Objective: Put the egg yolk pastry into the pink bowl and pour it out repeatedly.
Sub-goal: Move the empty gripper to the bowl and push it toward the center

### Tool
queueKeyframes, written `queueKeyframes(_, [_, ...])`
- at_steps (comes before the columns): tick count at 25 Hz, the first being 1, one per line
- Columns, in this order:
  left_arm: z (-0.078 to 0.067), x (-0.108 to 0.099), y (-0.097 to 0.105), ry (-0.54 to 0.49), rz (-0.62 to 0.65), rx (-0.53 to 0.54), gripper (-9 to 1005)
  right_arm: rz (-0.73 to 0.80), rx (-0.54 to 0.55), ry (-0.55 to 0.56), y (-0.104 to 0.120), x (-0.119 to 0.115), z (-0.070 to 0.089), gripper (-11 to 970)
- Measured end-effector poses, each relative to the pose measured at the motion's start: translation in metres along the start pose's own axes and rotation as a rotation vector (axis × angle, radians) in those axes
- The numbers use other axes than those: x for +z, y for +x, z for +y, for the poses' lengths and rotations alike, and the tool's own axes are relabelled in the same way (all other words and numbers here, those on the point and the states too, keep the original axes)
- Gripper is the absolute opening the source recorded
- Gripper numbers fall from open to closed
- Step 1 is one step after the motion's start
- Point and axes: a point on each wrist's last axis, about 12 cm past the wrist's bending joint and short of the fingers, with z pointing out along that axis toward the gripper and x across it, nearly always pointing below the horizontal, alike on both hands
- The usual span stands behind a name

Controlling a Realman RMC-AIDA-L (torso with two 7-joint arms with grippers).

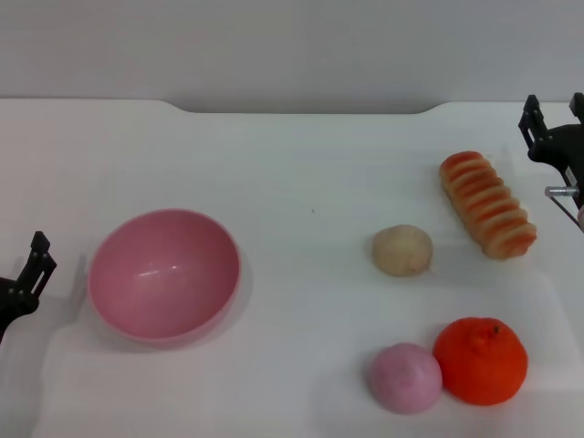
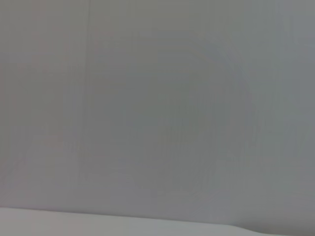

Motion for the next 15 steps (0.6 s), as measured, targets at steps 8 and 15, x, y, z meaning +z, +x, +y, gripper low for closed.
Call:
queueKeyframes(8, [0.002, 0.002, -0.003, -0.005, -0.016, 0.005, 843, -0.003, 0.004, -0.001, 0.000, -0.001, 0.001, 613])
queueKeyframes(15, [0.014, 0.022, -0.020, -0.037, -0.122, -0.017, 842, -0.004, 0.029, 0.001, 0.000, -0.001, 0.001, 613])
